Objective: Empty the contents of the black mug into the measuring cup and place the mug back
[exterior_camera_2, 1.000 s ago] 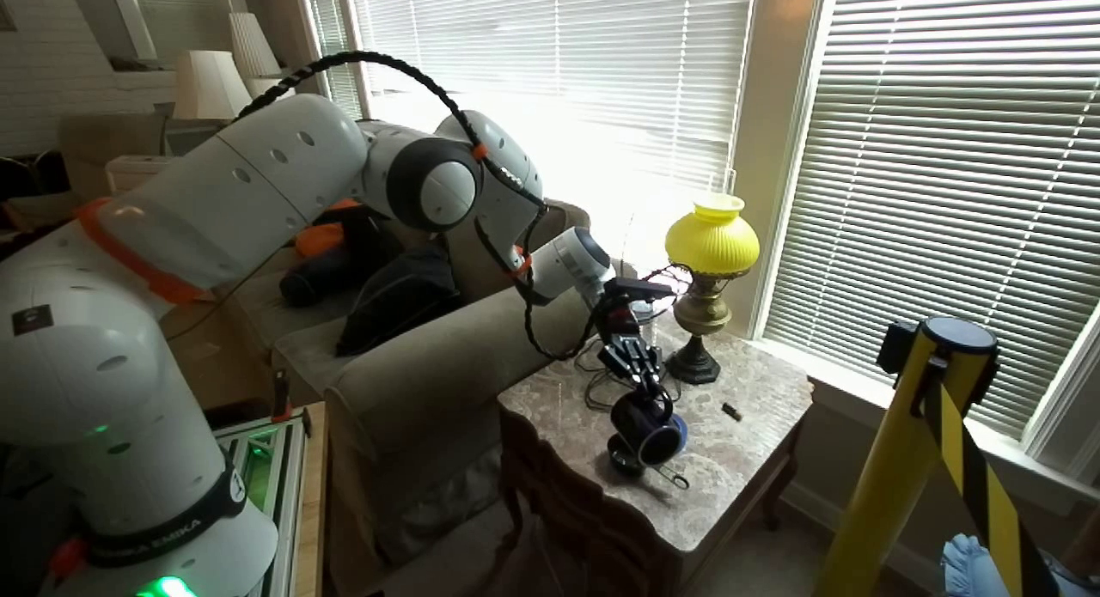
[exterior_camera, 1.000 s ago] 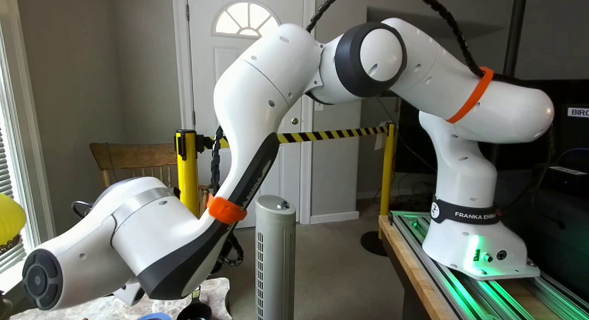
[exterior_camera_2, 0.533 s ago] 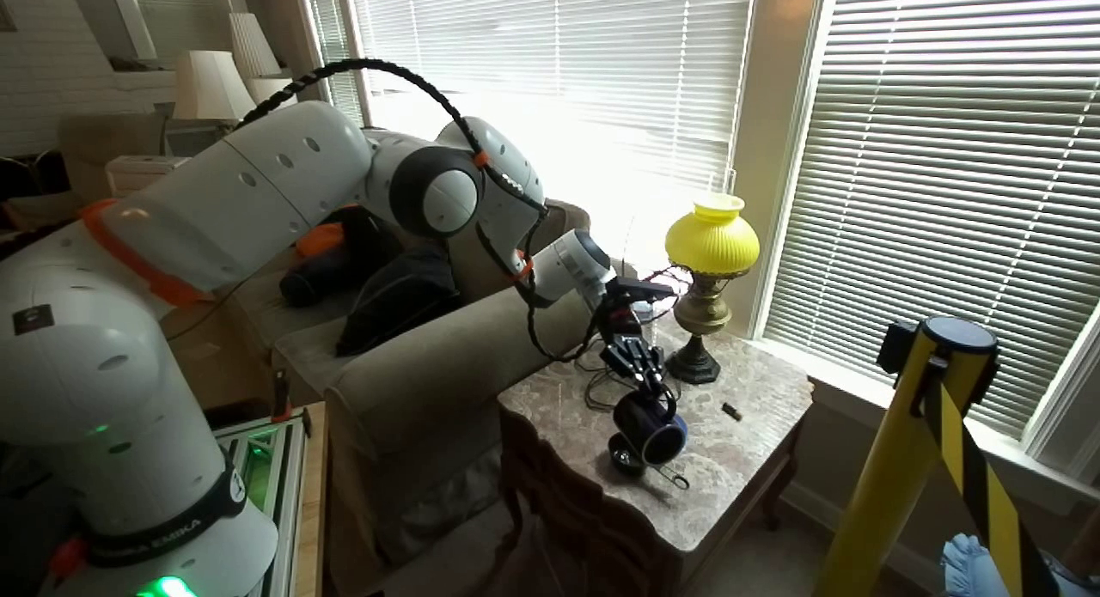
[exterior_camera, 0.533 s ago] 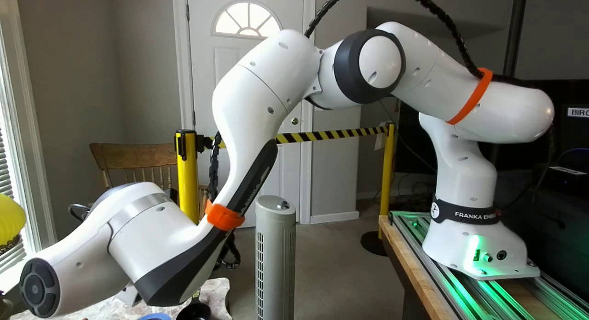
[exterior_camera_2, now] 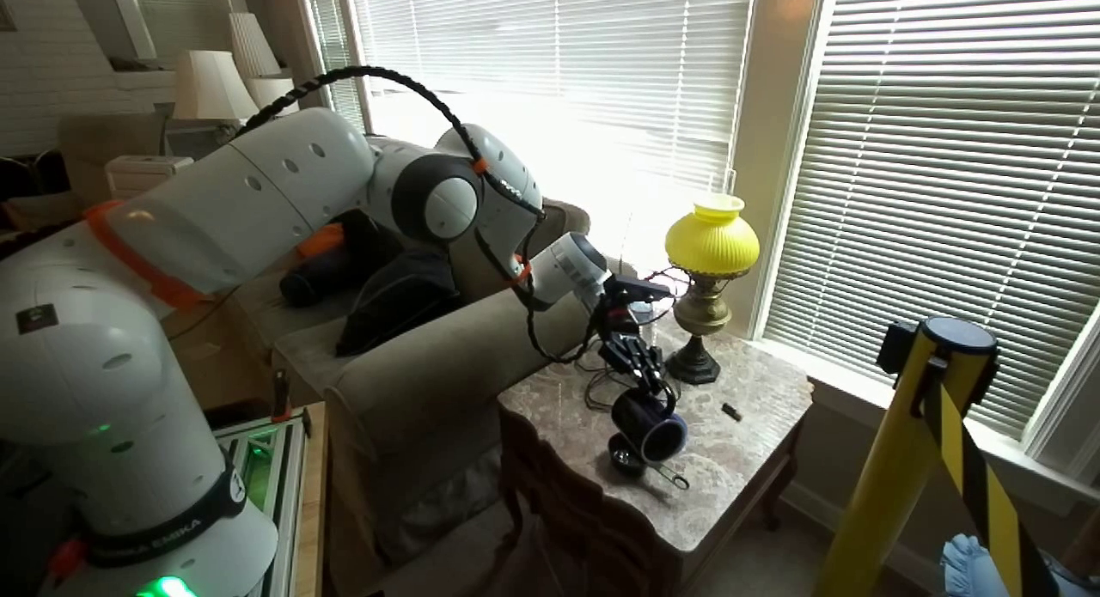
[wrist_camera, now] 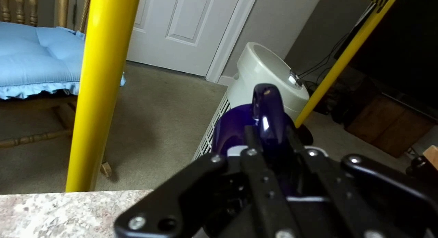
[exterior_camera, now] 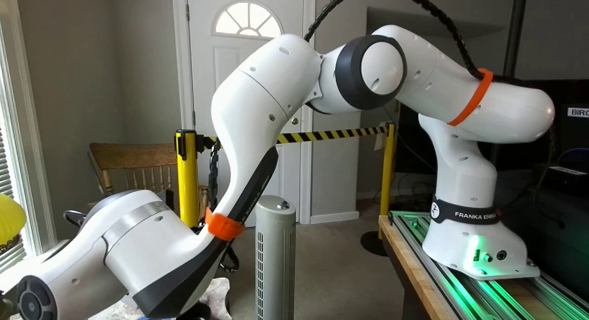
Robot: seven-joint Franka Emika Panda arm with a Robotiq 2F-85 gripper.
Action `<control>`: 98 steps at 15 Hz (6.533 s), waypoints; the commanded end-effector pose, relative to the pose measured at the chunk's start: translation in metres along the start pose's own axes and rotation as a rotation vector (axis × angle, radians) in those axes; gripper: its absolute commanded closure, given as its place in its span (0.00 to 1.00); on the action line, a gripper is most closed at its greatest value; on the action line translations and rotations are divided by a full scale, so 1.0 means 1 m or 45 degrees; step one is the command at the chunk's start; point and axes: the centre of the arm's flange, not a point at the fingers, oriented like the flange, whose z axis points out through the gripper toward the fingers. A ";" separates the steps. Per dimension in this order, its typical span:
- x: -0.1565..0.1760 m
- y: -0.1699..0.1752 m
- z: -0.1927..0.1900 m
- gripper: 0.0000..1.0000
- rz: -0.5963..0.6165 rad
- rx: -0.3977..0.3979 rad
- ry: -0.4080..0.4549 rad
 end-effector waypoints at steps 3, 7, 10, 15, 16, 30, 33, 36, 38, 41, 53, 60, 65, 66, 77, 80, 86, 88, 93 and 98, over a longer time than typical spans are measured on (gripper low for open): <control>0.004 0.011 -0.015 0.95 -0.043 0.030 -0.124; 0.009 0.010 -0.017 0.95 -0.067 0.046 -0.160; 0.012 0.010 -0.018 0.95 -0.079 0.057 -0.179; 0.015 0.010 -0.021 0.95 -0.090 0.052 -0.192; 0.016 0.011 -0.020 0.95 -0.091 0.051 -0.193; 0.015 0.000 -0.006 0.80 -0.116 0.061 -0.186; 0.015 0.000 -0.006 0.80 -0.116 0.061 -0.187; 0.015 0.000 -0.006 0.80 -0.117 0.061 -0.187; 0.016 0.000 -0.005 0.95 -0.122 0.068 -0.194; 0.023 0.008 -0.012 0.95 -0.138 0.105 -0.232; 0.030 0.019 -0.029 0.95 -0.092 0.218 -0.373; 0.032 0.025 -0.030 0.95 0.011 0.173 -0.401; 0.034 0.026 -0.026 0.95 0.044 0.150 -0.399; 0.034 0.027 -0.026 0.95 0.046 0.149 -0.404; 0.036 0.028 -0.019 0.95 0.025 0.229 -0.612; 0.039 0.029 -0.019 0.95 0.014 0.232 -0.652; 0.040 0.030 -0.024 0.95 0.020 0.213 -0.705; 0.037 0.029 -0.023 0.95 0.037 0.176 -0.608; 0.024 0.019 0.006 0.95 0.152 0.058 -0.250; 0.010 0.028 0.033 0.95 0.321 0.013 0.055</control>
